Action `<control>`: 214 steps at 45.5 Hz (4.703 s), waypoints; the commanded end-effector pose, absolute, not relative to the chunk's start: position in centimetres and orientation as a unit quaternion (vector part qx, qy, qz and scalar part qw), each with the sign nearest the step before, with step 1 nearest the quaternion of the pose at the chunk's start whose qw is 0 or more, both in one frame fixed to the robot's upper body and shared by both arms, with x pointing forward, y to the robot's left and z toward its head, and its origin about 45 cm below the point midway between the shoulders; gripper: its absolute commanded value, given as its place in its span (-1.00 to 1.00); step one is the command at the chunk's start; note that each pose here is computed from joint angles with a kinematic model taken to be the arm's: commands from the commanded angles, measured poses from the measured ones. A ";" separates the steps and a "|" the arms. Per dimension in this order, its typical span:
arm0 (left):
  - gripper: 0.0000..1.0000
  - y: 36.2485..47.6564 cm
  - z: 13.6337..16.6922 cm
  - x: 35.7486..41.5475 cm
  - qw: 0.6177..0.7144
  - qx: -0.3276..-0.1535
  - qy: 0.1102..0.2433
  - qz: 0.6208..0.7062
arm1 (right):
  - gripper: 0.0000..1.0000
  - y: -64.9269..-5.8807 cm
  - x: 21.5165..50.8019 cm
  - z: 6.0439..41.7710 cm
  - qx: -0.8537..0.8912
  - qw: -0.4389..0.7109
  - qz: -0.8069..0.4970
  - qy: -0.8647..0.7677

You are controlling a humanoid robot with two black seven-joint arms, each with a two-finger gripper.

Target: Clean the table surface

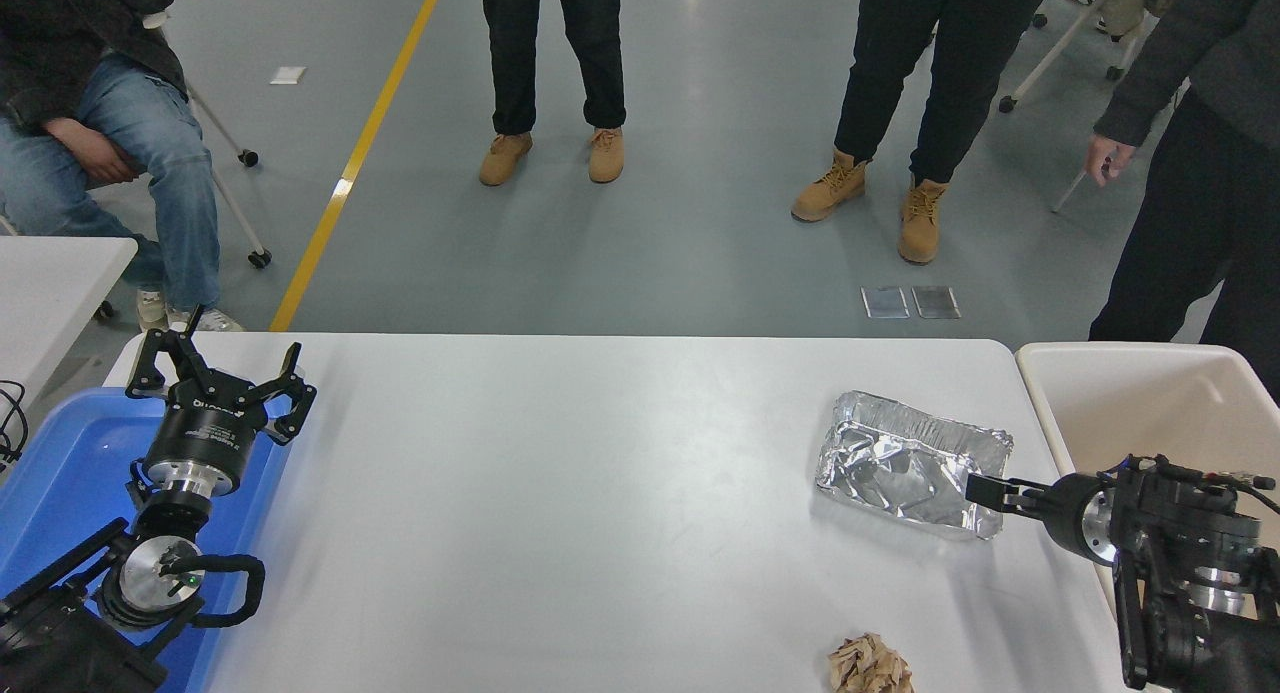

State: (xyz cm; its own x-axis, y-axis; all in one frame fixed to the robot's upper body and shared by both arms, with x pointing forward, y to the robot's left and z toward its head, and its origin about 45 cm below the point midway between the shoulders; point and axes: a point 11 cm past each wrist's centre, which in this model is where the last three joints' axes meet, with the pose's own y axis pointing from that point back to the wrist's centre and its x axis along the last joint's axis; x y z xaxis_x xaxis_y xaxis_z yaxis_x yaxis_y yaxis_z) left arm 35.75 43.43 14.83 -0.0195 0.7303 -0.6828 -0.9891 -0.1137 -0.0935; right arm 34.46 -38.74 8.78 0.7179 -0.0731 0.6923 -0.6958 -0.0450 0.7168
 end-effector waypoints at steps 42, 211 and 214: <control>0.98 43.4 14.83 35.75 0.631 -0.304 0.213 0.682 | 0.34 -38.8 34.7 6.4 0.678 0.631 0.260 -0.274; 0.98 43.4 14.83 35.75 0.631 -0.304 0.213 0.682 | -1.00 -63.6 35.6 32.7 0.609 0.574 0.168 -0.521; 0.98 43.4 14.83 35.75 0.631 -0.304 0.213 0.682 | -1.00 -63.8 35.4 32.1 0.603 0.582 0.168 -0.519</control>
State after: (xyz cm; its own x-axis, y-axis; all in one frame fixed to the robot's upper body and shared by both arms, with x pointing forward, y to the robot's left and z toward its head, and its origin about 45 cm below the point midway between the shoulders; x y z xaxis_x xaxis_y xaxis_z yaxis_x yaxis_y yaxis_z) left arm 35.75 43.43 14.83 -0.0196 0.7302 -0.6829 -0.9891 -0.1139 -0.0934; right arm 36.61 -62.39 34.38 0.3987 -0.4673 0.7891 -0.8417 0.1552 0.5172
